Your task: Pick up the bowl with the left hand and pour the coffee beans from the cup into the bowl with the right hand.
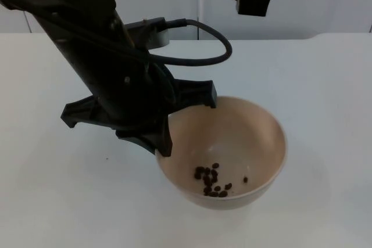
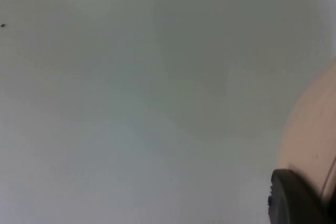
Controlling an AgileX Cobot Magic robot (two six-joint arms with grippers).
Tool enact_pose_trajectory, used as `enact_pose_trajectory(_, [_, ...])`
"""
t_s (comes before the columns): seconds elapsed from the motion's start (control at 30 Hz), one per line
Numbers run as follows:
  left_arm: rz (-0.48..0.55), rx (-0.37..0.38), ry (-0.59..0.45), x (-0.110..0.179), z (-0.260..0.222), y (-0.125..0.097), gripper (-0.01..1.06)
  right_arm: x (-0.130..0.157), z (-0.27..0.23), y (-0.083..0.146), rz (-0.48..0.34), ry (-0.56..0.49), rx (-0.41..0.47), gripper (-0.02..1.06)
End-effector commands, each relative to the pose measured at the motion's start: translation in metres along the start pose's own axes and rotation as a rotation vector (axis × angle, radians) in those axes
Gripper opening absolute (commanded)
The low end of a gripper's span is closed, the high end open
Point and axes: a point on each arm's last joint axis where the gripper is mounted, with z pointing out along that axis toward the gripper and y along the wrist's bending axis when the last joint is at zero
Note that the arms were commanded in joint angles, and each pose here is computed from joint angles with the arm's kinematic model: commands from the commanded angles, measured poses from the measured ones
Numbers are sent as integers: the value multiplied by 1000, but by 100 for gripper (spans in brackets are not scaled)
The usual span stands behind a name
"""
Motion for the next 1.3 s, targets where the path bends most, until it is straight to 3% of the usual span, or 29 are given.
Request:
enact_pose_trajectory(0.0, [-9,15,-10,1,-2,-3,0,-2,-2,-2,-6,-14,23,0])
enact_pose_trajectory(0.83, [-9,16,-13,1,-2,-3,0,-3,-2,-5,-23,-31,62,0])
enact_pose_trajectory(1.27, [-9,16,-13,1,-2,-3,0,0,-1,1,14,0,-8,0])
